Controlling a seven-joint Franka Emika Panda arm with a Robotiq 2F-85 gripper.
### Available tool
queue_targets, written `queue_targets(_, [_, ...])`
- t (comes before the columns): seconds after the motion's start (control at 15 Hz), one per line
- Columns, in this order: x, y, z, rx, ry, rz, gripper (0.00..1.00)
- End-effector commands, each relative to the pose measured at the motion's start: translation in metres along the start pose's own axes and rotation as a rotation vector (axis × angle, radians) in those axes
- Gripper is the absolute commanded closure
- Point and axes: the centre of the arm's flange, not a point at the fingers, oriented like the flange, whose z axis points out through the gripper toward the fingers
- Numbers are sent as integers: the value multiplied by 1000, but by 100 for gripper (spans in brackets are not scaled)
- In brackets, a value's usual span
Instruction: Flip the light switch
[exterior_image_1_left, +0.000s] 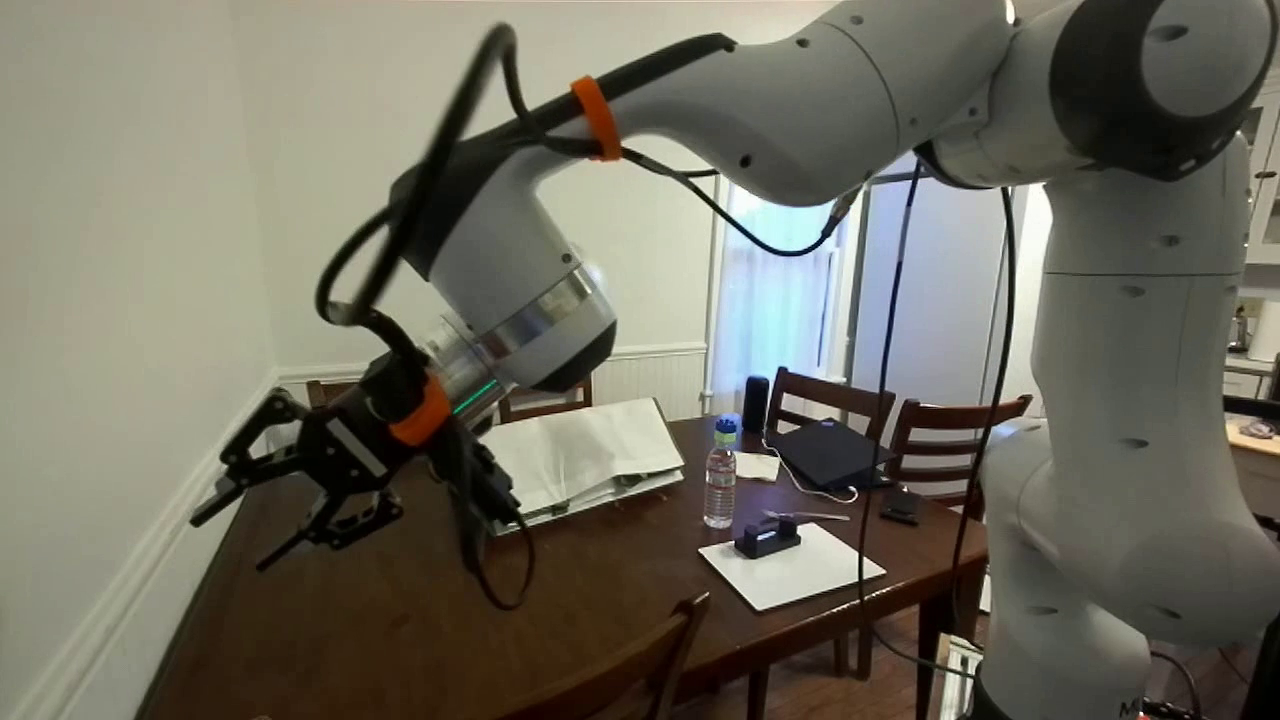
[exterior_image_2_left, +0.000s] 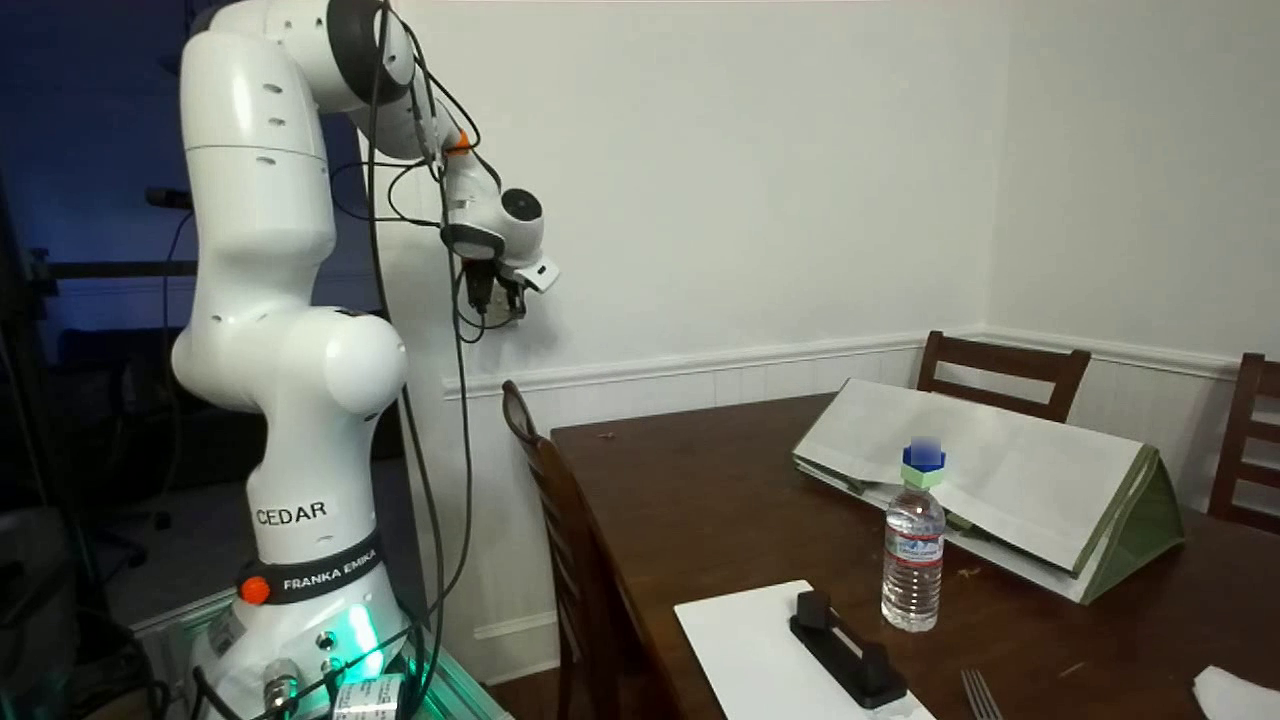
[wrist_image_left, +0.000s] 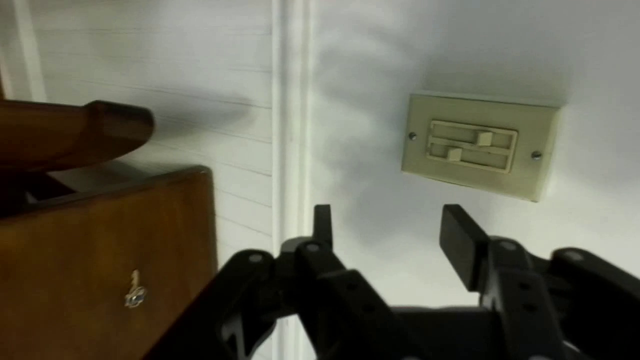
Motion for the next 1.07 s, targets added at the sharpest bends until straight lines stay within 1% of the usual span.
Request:
queue_targets(0.0, [11,-35,-72,-185,32,-49,12])
queue_targets(0.07, [11,-29,-80,-227,44,-66,4])
queue_targets(0.13, [12,-24,-88,-268,56,-86,1])
queue_targets(0.4, [25,3,-124,-444,130,-157,0])
queue_targets(0.6, [42,14,-162,-608,157,-170,0])
queue_targets(0.8, [61,4,-217,-798,174,-104,0])
queue_targets(1.0, [77,-6,-276,-954,214,-1,0])
